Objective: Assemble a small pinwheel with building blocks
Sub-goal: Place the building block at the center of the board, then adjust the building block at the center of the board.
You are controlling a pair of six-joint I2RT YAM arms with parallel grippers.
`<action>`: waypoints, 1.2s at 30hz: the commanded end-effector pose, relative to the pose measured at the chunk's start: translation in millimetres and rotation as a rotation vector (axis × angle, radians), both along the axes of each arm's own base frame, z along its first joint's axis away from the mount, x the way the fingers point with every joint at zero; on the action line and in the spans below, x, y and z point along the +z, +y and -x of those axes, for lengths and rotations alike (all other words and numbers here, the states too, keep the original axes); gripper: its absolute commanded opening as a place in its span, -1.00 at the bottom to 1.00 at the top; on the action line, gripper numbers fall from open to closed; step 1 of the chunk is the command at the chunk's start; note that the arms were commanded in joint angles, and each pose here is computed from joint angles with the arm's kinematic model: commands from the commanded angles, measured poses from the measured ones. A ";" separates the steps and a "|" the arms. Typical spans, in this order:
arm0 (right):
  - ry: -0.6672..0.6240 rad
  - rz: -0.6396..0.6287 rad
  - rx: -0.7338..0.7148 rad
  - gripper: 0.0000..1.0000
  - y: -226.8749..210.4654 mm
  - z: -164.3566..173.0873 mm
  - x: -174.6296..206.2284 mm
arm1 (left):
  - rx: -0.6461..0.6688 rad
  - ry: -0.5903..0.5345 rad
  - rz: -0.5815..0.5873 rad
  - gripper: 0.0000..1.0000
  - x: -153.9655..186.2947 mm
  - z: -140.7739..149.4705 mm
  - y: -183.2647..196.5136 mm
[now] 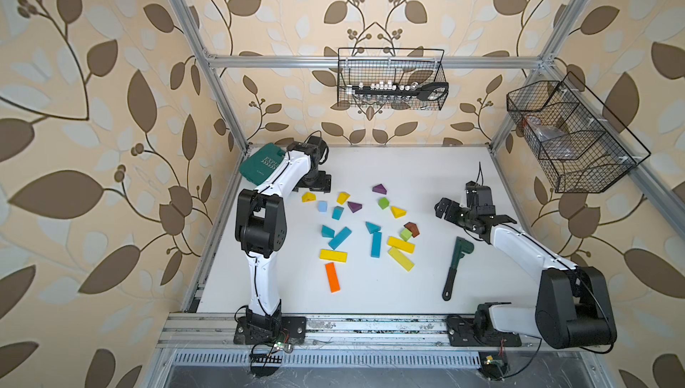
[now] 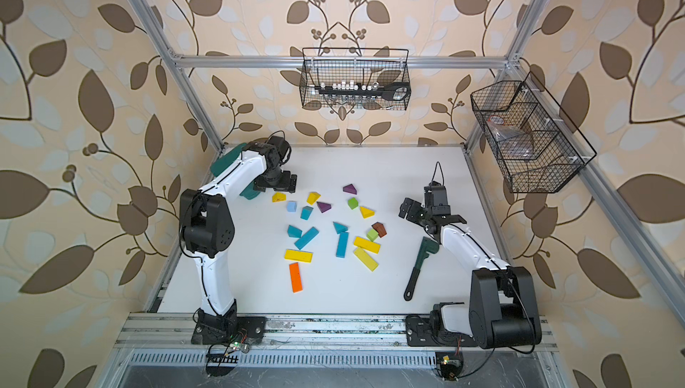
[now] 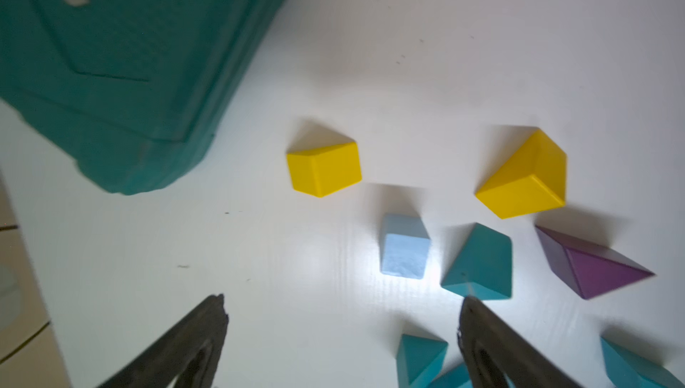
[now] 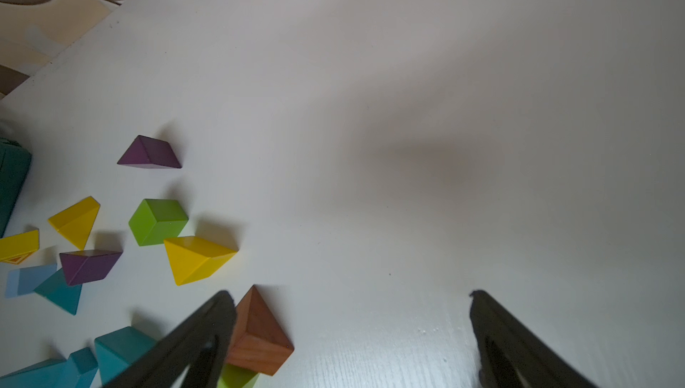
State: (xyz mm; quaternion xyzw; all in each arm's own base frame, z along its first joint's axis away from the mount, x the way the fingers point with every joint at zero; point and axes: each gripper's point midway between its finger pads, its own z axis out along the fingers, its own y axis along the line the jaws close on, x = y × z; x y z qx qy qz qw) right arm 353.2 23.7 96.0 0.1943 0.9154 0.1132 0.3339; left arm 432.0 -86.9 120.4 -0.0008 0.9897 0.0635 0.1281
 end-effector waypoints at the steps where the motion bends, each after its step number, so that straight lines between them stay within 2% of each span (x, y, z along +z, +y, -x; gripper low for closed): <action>1: 0.002 -0.015 -0.005 0.99 0.3 -2.1 2.7 | -0.042 0.052 -0.176 0.98 -2.4 10.6 34.5; 3: 0.002 -0.016 -0.004 0.99 0.6 -2.3 2.5 | -0.063 0.077 -0.217 0.97 -8.8 15.0 42.1; 5: 0.006 -0.015 -0.004 0.99 0.4 -2.3 1.3 | -0.085 0.088 -0.202 0.97 -13.8 18.2 46.3; 11: 0.010 -0.021 -0.003 0.99 1.3 -3.4 -1.2 | -0.116 0.057 -0.017 0.80 -4.5 26.0 16.4; 14: 0.012 -0.026 -0.002 0.99 2.1 -3.8 -2.2 | -0.022 0.019 0.107 0.77 11.0 31.5 0.1; 16: 0.013 -0.031 0.002 0.99 3.5 -4.2 -2.8 | 0.094 0.019 0.140 0.75 15.3 44.0 -2.4; 18: 0.015 -0.033 0.003 0.99 4.1 -3.8 -3.2 | 0.267 0.040 0.156 0.87 10.1 67.9 4.9; 20: 0.013 -0.035 0.005 0.99 4.6 -4.3 -3.0 | 0.334 0.079 0.228 0.77 -1.2 89.2 -5.0; 22: 0.012 -0.041 0.004 0.99 5.1 -4.6 -2.9 | 0.409 0.096 0.261 0.75 -12.3 108.1 -12.1; 26: 0.012 -0.042 0.006 0.99 5.6 -4.3 -2.9 | 0.437 0.106 0.343 0.59 -27.3 128.0 -40.5; 33: 0.006 -0.044 0.007 0.99 5.9 -3.3 -0.4 | 0.443 0.143 0.368 0.59 -44.7 136.1 -64.4; 36: 0.007 -0.047 0.009 0.99 6.5 -2.9 -0.7 | 0.449 0.180 0.361 0.37 -57.5 138.3 -67.3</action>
